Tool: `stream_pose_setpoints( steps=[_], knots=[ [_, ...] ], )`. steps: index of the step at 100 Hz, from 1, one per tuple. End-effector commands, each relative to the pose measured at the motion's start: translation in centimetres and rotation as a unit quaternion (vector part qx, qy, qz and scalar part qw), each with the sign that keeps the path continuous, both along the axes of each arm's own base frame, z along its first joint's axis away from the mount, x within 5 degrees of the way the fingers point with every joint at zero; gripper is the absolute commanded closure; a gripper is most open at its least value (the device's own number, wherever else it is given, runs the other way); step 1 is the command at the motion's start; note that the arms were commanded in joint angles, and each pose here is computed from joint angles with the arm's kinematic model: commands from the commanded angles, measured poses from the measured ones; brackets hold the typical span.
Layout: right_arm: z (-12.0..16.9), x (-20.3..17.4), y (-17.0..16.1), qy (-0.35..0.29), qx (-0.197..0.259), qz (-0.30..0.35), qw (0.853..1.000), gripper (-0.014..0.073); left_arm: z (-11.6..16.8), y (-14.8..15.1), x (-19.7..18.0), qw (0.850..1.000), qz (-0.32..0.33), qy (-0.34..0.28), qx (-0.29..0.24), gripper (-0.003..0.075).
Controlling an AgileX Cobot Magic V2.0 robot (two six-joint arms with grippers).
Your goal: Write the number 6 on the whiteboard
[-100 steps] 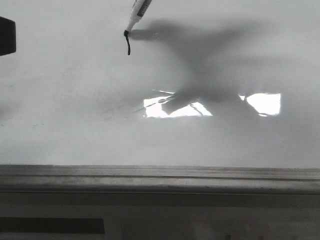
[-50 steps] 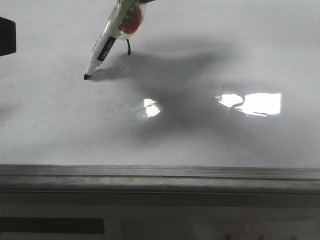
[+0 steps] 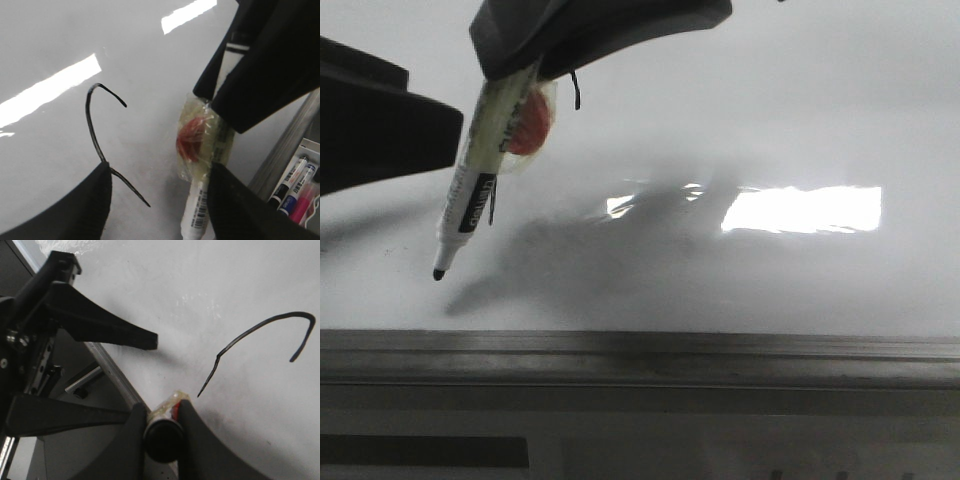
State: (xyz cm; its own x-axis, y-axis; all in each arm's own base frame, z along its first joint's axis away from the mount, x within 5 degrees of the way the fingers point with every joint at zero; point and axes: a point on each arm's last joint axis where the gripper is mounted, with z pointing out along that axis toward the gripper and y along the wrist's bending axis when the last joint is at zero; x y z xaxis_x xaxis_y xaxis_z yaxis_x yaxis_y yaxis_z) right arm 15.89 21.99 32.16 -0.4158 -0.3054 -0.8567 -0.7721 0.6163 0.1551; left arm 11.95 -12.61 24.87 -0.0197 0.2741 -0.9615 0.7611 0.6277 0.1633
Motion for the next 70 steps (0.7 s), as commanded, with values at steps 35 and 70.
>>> stream_pose_setpoints(
  steps=[35, 70],
  knots=[
    [3.8, -0.6, 0.8, -0.056, 0.056, 0.019, 0.997, 0.0665, 0.6, -0.7, 0.3, 0.999, -0.020, -0.020, 0.021, 0.0346],
    [3.7, -0.7, 0.8, -0.050, 0.051, 0.020, 0.997, 0.0665, 0.8, -0.8, 0.3, 0.999, -0.021, -0.025, 0.011, 0.0739]
  ],
)
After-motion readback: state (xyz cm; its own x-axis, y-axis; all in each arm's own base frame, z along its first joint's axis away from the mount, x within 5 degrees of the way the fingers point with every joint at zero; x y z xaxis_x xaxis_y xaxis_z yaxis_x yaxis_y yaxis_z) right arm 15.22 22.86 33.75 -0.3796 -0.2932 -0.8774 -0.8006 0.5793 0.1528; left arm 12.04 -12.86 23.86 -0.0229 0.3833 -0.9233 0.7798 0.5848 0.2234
